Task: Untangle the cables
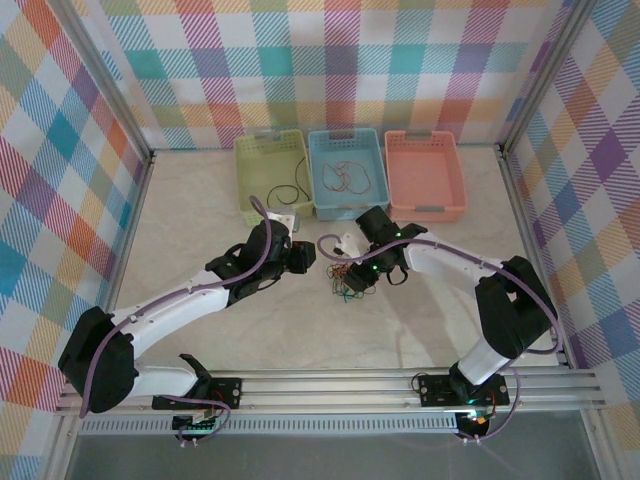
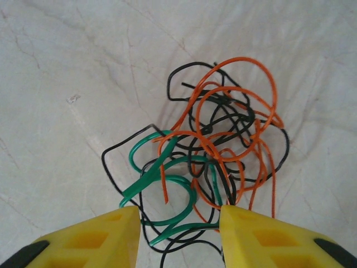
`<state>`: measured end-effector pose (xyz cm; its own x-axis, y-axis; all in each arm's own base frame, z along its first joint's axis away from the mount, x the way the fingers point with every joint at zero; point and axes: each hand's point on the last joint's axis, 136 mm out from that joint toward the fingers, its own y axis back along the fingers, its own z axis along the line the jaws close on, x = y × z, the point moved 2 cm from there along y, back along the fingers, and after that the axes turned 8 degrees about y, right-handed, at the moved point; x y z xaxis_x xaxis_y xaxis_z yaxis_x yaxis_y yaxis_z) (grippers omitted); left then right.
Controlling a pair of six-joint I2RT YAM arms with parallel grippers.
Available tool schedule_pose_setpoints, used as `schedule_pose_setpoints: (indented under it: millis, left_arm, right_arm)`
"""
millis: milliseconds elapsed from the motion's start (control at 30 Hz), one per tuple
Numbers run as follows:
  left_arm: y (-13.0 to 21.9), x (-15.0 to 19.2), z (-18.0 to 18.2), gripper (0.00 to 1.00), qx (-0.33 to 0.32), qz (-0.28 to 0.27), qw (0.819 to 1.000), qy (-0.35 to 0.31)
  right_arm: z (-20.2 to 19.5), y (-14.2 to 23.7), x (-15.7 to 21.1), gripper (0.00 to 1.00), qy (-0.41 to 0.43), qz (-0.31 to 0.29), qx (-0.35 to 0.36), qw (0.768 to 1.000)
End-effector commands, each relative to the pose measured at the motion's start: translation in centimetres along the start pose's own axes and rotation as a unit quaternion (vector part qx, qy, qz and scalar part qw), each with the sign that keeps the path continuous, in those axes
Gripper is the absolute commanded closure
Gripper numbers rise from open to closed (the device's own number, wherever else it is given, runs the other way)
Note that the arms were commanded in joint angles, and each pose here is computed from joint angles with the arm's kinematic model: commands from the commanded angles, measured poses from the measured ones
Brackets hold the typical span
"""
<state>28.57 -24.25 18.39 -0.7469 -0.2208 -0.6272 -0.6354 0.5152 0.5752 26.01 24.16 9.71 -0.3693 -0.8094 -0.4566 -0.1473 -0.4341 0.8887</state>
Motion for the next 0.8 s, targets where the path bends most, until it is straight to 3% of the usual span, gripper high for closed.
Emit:
schedule_pose_setpoints:
  millis: [0, 167, 433, 767]
  left_arm:
    - [0.4, -0.9, 0.0, 0.72, -0.004, -0.011, 1.0, 0.0]
    - [0.3, -0.8, 0.0, 0.72, -0.005, -0.01, 1.0, 0.0]
    - [0.2, -0.8, 0.0, 0.72, -0.006, -0.007, 1.0, -0.001]
    - [0.3, -0.8, -0.1, 0.72, -0.003, -0.007, 1.0, 0.0]
  right_arm:
    - [-0.6, 1.5, -1.5, 0.54, 0.008, -0.042, 0.04, 0.998]
    - [-0.5, 2.6, -2.1, 0.54, 0.004, -0.083, 0.056, 0.995]
    - [-0.3, 0.0, -0.8, 0.57, -0.01, -0.017, 0.017, 1.0]
    - [-0.6, 0.2, -1.3, 0.79, -0.006, -0.031, 0.035, 0.999]
